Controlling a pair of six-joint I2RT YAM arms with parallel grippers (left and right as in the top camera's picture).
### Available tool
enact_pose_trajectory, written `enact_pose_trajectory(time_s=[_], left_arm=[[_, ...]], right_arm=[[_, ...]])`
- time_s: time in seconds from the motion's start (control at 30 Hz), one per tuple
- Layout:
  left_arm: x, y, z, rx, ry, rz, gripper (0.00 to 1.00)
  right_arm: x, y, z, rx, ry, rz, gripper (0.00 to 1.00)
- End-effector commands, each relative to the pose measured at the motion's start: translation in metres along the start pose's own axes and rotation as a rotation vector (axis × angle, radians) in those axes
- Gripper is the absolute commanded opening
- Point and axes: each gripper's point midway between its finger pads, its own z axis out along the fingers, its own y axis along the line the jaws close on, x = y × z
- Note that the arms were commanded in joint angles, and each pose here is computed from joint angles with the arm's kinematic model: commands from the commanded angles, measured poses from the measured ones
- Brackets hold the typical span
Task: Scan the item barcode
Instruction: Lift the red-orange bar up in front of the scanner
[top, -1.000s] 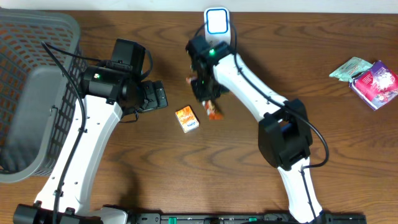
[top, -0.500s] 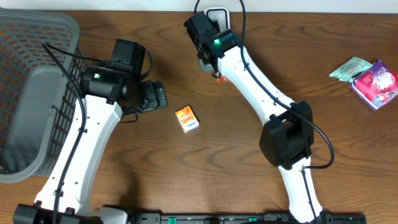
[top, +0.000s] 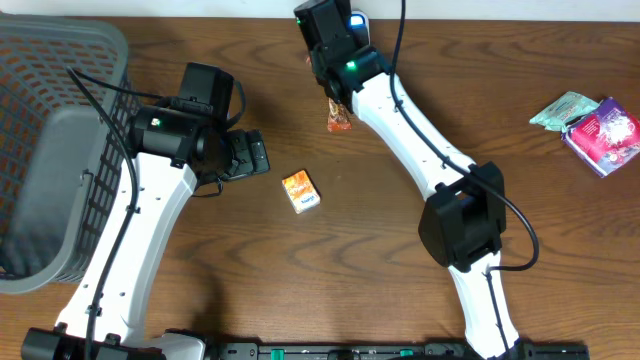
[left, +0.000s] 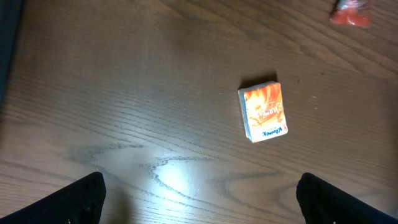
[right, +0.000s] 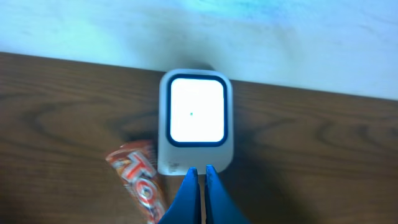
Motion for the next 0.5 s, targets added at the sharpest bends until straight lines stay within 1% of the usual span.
enact_pose_trajectory(time_s=[0.0, 0.03, 0.1, 0.13, 0.17, 0.23, 0.3, 0.4, 0.47], left_arm=[[-0.003, 0.003, 0.000, -0.017, -0.005, 0.013, 0.98], [-0.003, 0.003, 0.000, -0.017, -0.005, 0.013, 0.98], [-0.003, 0.003, 0.000, -0.017, -0.005, 0.013, 0.98], [-0.003, 0.003, 0.000, -0.017, -0.005, 0.013, 0.98], [-0.003, 0.003, 0.000, -0.017, -0.005, 0.013, 0.98], [-0.003, 0.003, 0.000, -0.017, -0.005, 0.013, 0.98], [-0.003, 0.003, 0.000, -0.017, -0.005, 0.013, 0.98], [-0.003, 0.003, 0.000, -0.017, -0.005, 0.013, 0.98], [-0.003, 0.003, 0.000, -0.017, -0.005, 0.014, 0.98]], right_arm=[[0.003, -0.001, 0.007, -0.081, 0.047, 0.046, 0.10], [0.009, 0.003, 0.009, -0.114, 0.070, 0.046, 0.16], [0.025, 0.014, 0.017, -0.174, 0.124, 0.054, 0.33], [0.034, 0.020, 0.021, -0.203, 0.154, 0.048, 0.44], [0.045, 0.026, 0.025, -0.235, 0.190, 0.041, 0.51], [0.065, 0.035, 0.033, -0.265, 0.244, 0.028, 0.57], [0.085, 0.039, 0.044, -0.256, 0.287, 0.010, 0.62], [0.123, 0.043, 0.068, -0.235, 0.360, -0.019, 0.61], [0.141, 0.044, 0.077, -0.225, 0.397, -0.030, 0.56]])
